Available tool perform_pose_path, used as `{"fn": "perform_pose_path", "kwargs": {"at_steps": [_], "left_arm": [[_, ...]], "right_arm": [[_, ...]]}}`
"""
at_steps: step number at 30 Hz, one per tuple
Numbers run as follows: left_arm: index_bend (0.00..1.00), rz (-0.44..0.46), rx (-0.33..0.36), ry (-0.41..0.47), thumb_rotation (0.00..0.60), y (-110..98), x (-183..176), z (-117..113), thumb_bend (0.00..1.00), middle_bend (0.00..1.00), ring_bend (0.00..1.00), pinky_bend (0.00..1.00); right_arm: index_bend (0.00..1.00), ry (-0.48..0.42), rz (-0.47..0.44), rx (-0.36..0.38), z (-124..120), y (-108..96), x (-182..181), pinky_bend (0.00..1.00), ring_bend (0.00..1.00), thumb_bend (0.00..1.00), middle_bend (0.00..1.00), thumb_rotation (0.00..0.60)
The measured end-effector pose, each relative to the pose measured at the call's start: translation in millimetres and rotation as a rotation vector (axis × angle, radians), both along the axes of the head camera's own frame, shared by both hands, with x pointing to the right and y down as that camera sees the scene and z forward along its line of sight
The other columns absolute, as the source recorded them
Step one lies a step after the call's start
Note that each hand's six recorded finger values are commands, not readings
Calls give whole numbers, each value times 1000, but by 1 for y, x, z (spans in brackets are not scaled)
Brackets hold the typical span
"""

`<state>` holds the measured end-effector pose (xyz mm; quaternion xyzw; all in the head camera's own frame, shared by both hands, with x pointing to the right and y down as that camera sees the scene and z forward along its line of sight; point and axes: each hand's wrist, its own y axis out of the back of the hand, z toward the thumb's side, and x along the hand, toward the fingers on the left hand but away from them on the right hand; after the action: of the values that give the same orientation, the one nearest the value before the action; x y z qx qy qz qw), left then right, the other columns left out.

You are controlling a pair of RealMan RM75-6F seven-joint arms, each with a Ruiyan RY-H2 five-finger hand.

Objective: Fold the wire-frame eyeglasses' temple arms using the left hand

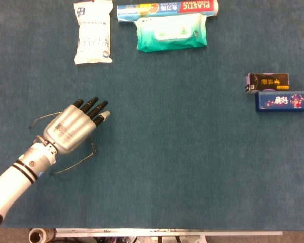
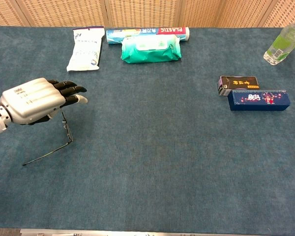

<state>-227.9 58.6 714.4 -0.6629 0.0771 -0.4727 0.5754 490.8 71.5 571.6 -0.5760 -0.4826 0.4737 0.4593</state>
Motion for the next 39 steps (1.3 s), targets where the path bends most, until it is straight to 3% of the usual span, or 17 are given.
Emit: {"fn": "perform_pose_path", "kwargs": {"at_steps": [14,39], "left_arm": [[190,-31,-12,-106,600,-9,-18,22,1000,91,90,256],[198,-107,-19,-234,600,-5,-62,26,1000,99,90,233]], "right_arm": [[523,2,2,-13,3,-1,1,385,263,360,434,600],[523,2,-4,-18,6,-1,-1,385,262,360,434,600]]}}
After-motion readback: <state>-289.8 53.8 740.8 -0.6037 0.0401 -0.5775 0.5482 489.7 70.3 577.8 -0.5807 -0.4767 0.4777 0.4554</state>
